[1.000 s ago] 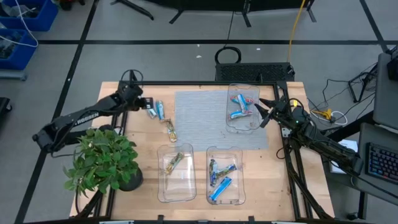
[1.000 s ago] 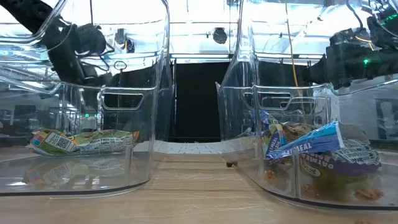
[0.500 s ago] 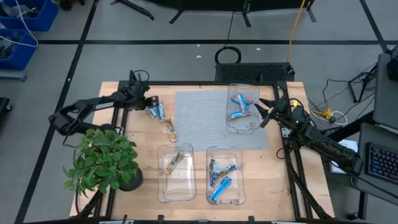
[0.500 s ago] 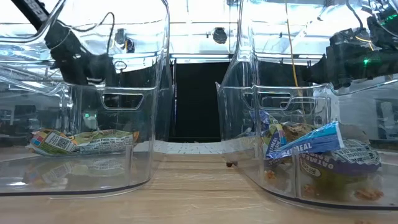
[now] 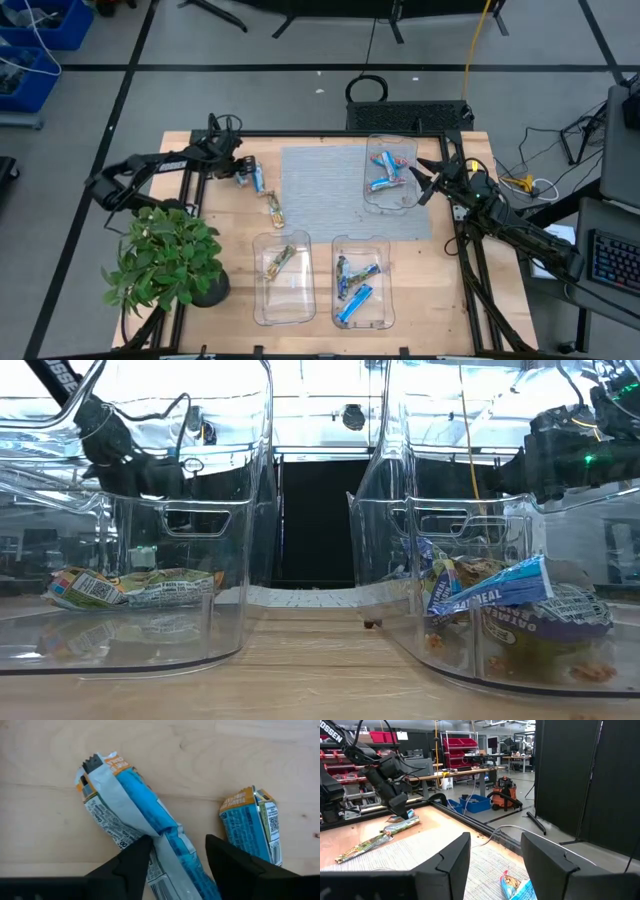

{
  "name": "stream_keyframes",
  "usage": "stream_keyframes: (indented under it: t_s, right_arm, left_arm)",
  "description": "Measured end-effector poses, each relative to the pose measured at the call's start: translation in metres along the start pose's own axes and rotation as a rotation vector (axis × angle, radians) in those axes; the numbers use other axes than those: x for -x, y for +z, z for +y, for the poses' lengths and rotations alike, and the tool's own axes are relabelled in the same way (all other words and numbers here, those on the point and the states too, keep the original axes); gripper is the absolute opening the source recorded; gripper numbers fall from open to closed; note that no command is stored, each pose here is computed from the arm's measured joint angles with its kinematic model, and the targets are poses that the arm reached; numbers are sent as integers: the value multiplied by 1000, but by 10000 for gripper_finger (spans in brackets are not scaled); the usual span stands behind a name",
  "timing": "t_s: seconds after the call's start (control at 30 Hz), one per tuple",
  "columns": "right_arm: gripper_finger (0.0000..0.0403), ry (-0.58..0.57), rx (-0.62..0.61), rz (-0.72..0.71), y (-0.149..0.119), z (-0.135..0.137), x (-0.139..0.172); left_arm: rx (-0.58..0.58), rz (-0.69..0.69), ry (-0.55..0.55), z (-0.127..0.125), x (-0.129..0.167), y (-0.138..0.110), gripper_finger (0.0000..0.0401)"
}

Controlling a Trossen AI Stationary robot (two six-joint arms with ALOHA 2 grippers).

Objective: Pick and place Granola Bars by type
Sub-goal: Put the top left yellow granola bar into the bottom left transparent bin

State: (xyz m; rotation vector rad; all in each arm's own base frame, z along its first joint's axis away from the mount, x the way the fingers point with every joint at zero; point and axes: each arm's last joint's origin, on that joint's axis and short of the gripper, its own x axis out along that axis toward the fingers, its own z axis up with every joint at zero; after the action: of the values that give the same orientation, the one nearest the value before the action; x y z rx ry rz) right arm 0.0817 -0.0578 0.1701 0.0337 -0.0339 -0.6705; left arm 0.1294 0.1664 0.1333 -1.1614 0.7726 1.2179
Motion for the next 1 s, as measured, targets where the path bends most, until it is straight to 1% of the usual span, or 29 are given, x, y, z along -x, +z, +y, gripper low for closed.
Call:
stream_keyframes:
  t_s: [0.1,0.2,0.3,0.33,0.43,0.53,0.63,0.77,0.9,1.0]
  right_arm:
    - [169,0,0,0,0,0,0]
    - [169,-1,0,0,0,0,0]
    - [169,-1,0,0,0,0,0]
    - [169,0,0,0,0,0,0]
    - [169,-1,0,0,0,0,0]
    - [169,0,0,0,0,0,0]
    - [169,0,0,0,0,0,0]
    - [169,0,0,0,0,0,0]
    - [169,0,0,0,0,0,0]
    - [169,0,0,0,0,0,0]
  left_arm:
    - [-2,34,-4,1,2,-3,159]
    - [-9,62,15,4,3,-5,100]
    - [-22,62,20,4,3,-5,31]
    - [-28,61,19,4,3,-5,19]
    - [-69,40,7,2,3,-4,16]
    - [-150,-1,-21,-5,6,-7,8]
    - [-244,-97,-65,-16,15,-9,6]
    - [-425,-234,-140,-33,33,-16,5]
    - [-624,-439,-213,-52,56,-25,5]
    - [-807,-569,-341,-71,74,-38,4]
